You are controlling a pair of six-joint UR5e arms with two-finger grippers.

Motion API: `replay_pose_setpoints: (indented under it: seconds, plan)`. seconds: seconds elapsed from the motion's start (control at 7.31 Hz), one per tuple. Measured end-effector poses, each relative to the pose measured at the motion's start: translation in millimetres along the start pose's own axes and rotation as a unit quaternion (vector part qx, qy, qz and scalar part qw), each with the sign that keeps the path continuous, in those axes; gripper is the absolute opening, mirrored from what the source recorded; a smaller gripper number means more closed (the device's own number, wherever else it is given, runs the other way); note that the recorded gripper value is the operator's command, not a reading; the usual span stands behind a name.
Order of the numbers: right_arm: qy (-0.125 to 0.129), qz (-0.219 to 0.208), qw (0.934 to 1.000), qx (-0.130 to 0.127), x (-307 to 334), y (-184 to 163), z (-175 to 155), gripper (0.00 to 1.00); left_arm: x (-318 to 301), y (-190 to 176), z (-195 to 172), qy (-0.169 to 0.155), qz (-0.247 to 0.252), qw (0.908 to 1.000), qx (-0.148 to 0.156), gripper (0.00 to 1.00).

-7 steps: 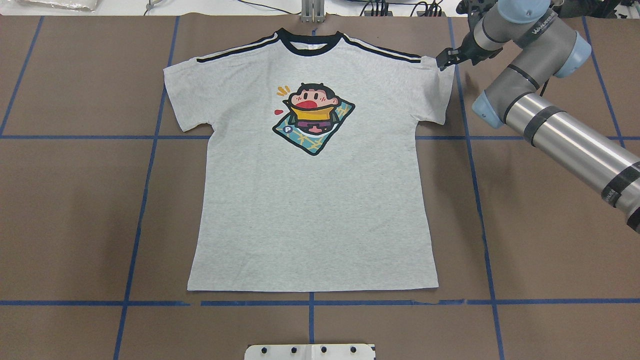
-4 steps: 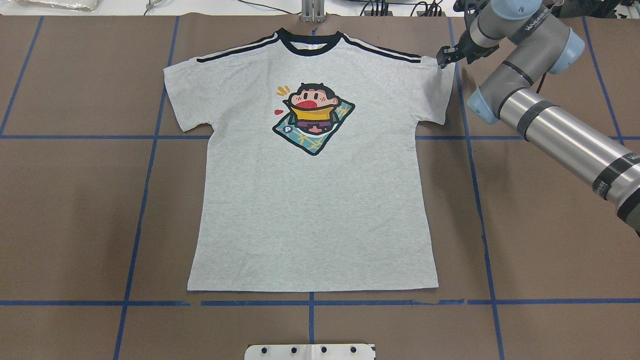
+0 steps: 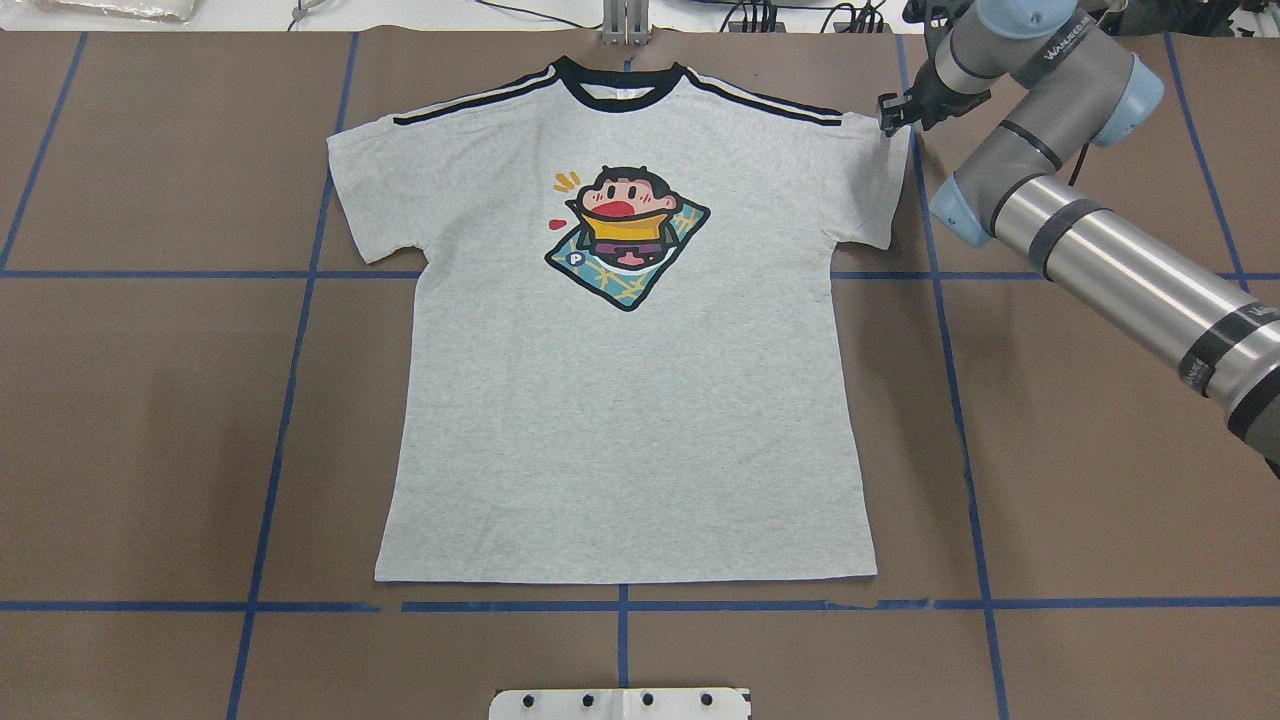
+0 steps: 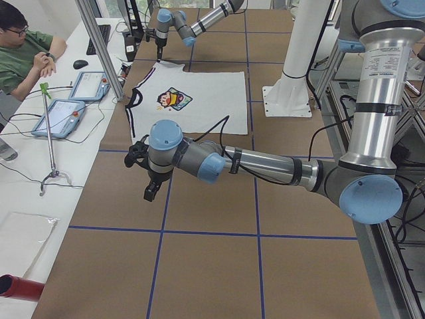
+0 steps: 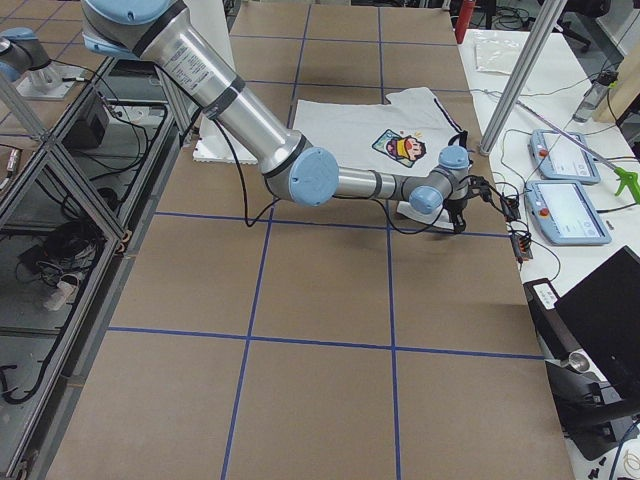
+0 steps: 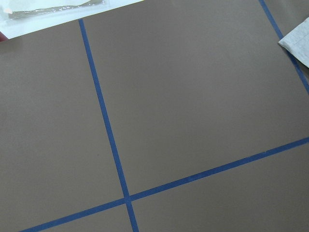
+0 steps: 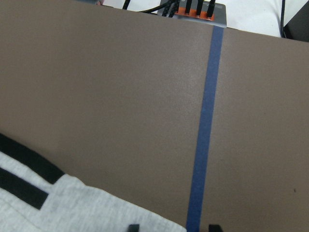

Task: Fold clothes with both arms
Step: 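Move the right gripper over the sleeve nearest it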

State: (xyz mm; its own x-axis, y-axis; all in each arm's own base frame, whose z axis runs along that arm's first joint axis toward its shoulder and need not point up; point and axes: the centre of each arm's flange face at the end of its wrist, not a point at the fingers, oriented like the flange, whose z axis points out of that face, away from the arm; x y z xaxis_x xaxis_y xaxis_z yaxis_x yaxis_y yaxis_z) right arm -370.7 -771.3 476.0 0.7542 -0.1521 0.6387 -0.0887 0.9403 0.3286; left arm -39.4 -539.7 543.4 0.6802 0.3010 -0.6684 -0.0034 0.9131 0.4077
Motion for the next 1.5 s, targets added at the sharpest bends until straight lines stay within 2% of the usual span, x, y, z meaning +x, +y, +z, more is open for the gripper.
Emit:
replay_pose_setpoints:
  seconds: [0.41,0.82,1.23,1.37,1.5]
  plan:
    - [0.0,-0.001,1.0,-0.002,-3,2,2,0.51,-2,-1,-7,0.011,-0.006,0.9999,0.004,1.0]
    - [0.0,-0.002,1.0,-0.003,-4,3,3,0.5,-7,-1,-14,0.013,-0.011,0.9998,0.01,1.0]
    - [0.0,-0.001,1.0,-0.003,-3,3,4,0.2,-7,-2,-15,0.013,-0.012,0.9998,0.011,1.0]
    - [0.0,-0.001,1.0,-0.003,-3,4,4,0.14,-7,-2,-16,0.013,-0.012,0.9998,0.011,1.0]
    - [0.0,-0.001,1.0,-0.004,-3,4,4,0.12,-8,-2,-16,0.013,-0.012,0.9998,0.011,1.0]
